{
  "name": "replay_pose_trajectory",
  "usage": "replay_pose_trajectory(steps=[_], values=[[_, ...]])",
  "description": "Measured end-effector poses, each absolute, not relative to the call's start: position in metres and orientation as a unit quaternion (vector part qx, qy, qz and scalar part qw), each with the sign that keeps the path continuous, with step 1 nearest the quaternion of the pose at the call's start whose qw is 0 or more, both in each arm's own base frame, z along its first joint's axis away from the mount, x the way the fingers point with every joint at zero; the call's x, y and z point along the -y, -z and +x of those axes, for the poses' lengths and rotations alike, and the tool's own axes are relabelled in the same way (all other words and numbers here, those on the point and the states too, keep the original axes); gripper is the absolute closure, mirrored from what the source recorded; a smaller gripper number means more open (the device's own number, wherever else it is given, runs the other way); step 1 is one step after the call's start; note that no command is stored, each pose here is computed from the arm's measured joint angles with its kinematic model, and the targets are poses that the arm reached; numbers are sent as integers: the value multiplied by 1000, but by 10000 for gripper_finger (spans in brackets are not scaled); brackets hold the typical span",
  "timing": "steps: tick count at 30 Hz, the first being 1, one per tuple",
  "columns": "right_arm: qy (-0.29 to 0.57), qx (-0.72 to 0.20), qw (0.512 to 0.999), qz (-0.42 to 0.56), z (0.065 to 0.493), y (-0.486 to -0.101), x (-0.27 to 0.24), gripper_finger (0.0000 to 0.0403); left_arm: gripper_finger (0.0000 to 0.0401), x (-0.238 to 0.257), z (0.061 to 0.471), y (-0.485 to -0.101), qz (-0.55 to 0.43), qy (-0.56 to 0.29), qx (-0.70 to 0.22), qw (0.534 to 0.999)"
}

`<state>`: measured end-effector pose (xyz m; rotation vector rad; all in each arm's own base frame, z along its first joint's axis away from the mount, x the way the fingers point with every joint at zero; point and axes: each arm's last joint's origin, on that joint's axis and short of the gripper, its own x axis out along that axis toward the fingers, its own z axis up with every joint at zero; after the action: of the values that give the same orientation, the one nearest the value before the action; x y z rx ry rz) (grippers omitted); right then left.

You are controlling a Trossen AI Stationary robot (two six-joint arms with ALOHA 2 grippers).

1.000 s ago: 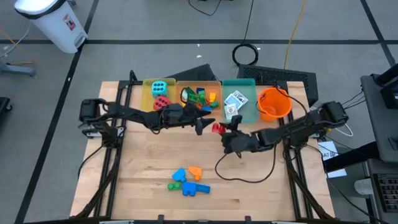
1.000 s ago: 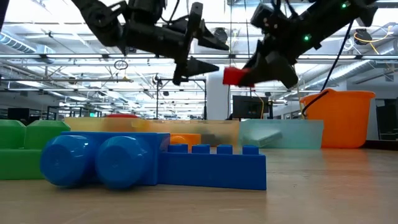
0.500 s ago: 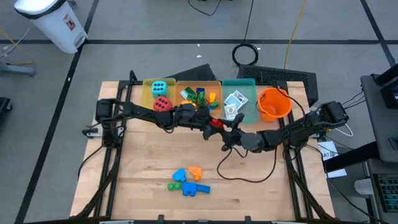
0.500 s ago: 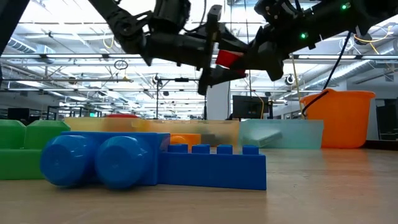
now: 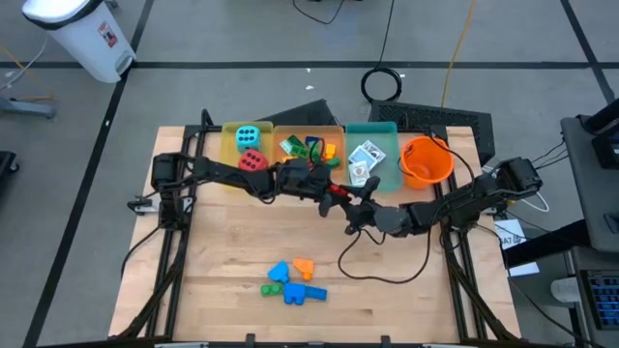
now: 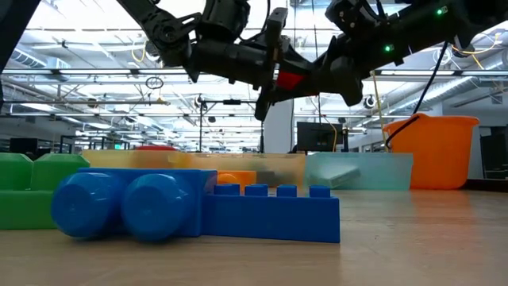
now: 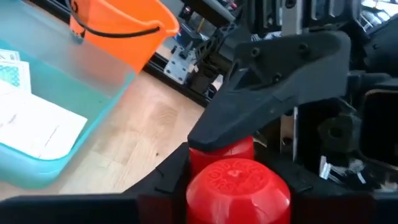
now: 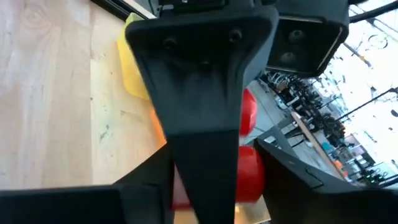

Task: Pick & Place Toys
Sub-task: Put the red game piece into the orange bin

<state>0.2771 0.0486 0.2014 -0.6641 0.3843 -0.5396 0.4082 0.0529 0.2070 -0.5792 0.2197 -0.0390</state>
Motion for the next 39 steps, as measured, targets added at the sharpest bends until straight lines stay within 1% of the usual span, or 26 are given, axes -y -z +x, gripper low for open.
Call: replay_pose_trajectory(steps=[4,7,10,13,16,19,21,26,31,35,39], values=[[299,-185,884,-310,275,-203,-51,208,264,-72,398,-223,-280,25,-102,954],[327,-192,871,-312,272,-202,-54,193,264,-88,384,-252,-270,7,-64,961],[343,-195,863,-316,270,-203,-57,183,264,-100,366,-281,-235,-20,-34,971],[344,-186,868,-306,267,-208,-58,180,264,-104,354,-296,-181,-51,-22,982],[309,-169,893,-280,262,-217,-58,183,264,-107,350,-304,-122,-104,-9,987],[257,-152,925,-234,256,-227,-53,189,264,-115,355,-290,-105,-195,-23,975],[226,-156,938,-210,253,-230,-48,194,264,-123,361,-272,-106,-227,-48,967],[205,-161,950,-172,248,-227,-36,202,264,-151,378,-231,-143,-239,-77,957],[207,-170,949,-169,245,-218,-30,204,264,-174,397,-194,-173,-248,-146,942],[209,-174,948,-165,244,-214,-29,205,264,-180,404,-185,-185,-246,-189,932],[209,-172,949,-164,244,-213,-29,205,264,-181,407,-196,-194,-257,-185,928]])
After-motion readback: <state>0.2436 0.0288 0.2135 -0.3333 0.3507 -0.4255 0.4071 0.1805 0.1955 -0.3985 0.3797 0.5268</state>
